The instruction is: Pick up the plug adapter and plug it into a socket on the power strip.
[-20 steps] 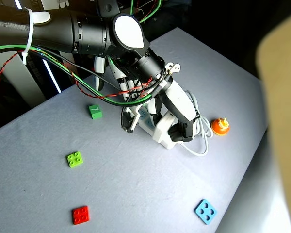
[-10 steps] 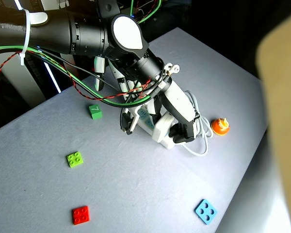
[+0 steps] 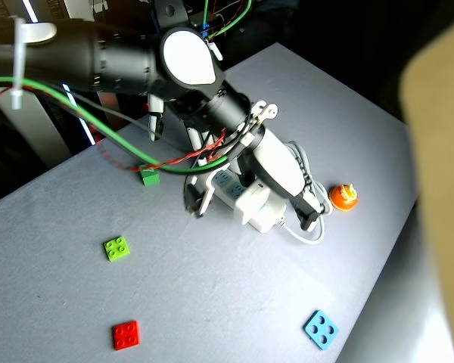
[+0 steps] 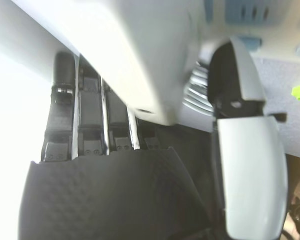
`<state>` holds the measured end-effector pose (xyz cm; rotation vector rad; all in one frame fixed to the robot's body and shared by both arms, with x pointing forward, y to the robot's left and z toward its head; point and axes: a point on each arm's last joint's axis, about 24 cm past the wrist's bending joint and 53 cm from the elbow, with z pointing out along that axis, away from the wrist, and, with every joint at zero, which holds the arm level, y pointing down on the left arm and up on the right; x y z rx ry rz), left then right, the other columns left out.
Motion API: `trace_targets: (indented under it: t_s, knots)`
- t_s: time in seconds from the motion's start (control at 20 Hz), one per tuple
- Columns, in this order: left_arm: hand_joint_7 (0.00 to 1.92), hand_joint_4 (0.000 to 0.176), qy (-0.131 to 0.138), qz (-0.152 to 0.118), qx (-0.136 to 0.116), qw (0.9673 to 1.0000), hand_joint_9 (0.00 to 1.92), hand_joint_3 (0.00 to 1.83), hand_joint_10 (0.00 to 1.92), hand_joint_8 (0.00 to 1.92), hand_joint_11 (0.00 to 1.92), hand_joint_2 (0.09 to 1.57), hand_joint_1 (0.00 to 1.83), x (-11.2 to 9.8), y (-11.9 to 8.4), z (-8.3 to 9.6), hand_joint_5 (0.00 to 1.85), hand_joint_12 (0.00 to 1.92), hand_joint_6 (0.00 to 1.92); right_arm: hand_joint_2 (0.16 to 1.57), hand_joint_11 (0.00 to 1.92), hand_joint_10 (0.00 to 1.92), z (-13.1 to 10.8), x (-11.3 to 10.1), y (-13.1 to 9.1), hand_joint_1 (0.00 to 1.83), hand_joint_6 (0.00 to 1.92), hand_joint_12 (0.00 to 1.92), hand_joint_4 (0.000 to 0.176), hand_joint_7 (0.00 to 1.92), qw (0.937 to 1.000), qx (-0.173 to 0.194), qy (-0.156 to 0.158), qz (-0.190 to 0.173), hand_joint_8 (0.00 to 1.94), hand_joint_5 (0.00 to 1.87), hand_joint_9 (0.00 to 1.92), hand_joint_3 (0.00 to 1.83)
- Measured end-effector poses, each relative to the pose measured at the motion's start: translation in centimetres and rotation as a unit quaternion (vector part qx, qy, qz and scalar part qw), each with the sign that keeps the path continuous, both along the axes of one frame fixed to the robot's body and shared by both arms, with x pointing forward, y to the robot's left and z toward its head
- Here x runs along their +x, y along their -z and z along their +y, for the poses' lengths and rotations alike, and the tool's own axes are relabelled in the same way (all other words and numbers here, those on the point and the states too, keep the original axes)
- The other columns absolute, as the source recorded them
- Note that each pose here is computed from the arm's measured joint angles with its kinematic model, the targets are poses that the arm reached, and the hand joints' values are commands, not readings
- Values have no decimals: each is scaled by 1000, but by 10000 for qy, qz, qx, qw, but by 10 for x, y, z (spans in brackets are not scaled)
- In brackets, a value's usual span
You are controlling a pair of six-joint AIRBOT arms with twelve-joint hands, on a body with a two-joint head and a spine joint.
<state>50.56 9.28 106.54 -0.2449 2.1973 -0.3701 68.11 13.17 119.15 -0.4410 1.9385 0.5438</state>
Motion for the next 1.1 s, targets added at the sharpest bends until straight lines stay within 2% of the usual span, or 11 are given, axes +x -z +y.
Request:
trace_targets:
  t_s: [0.1,0.2,0.25,0.35,0.45,0.65,0.85,0.9,1.0,1.05,1.1]
  knots:
    - [105,0,-6,29,35,10000,72,0,0,1,0,1198,0,0,-1,2,113,167,1,962,0,1,-2,-16,-21,435,0,244,0,39,9992,216,-308,-132,2,56,28,0]
    - [108,0,-27,34,62,10000,76,0,2,1,0,1198,0,0,-3,5,116,178,2,928,0,0,-6,-26,-37,384,0,147,0,1,9981,369,-455,-216,0,3,0,0]
    - [117,0,-39,47,94,9999,84,0,1,1,0,1191,0,1,-4,8,124,249,1,898,0,0,-13,-27,-46,252,0,125,0,0,9977,468,-423,-245,0,0,0,0]
    - [113,0,-37,28,146,9999,77,0,1,1,0,1189,0,3,-7,10,119,239,1,881,0,0,-38,-22,-64,273,0,82,0,0,9971,675,-230,-268,0,0,0,0]
    - [117,0,-99,-4,131,9999,75,1,0,2,0,1193,0,9,-13,15,125,216,2,906,0,0,-84,-22,-77,265,0,132,0,0,9942,1074,28,-41,0,0,0,4]
    - [129,0,-134,18,165,9998,98,0,6,2,0,1193,0,19,-21,19,137,245,2,918,0,3,-140,-40,-61,308,4,204,0,11,9931,1141,231,146,4,10,8,4]
    - [92,0,-173,99,129,9997,66,2,0,1,0,1203,0,29,-28,21,99,158,0,940,0,9,-174,-56,-60,312,8,469,0,99,9901,1399,84,76,8,97,91,4]
    - [114,0,-184,111,151,9997,94,0,3,3,0,1207,0,31,-29,22,123,217,2,960,0,11,-184,-56,-60,343,11,559,0,138,9891,1466,134,79,10,135,120,7]
    - [127,0,-185,132,181,9996,127,0,2,0,0,1210,0,36,-34,23,137,292,1,982,0,11,-203,-54,-56,360,11,616,0,193,9887,1475,248,71,9,191,168,5]
    - [131,0,-220,134,132,9996,130,1,2,1,0,1215,0,38,-37,23,140,322,2,1010,0,9,-210,-54,-55,361,7,736,0,256,9887,1473,279,69,4,256,226,4]
    - [174,0,-245,48,102,9996,174,0,3,3,0,1218,0,43,-42,23,184,465,1,1042,21,15,-215,-55,-53,387,12,921,0,363,9887,1467,296,71,6,352,321,3]
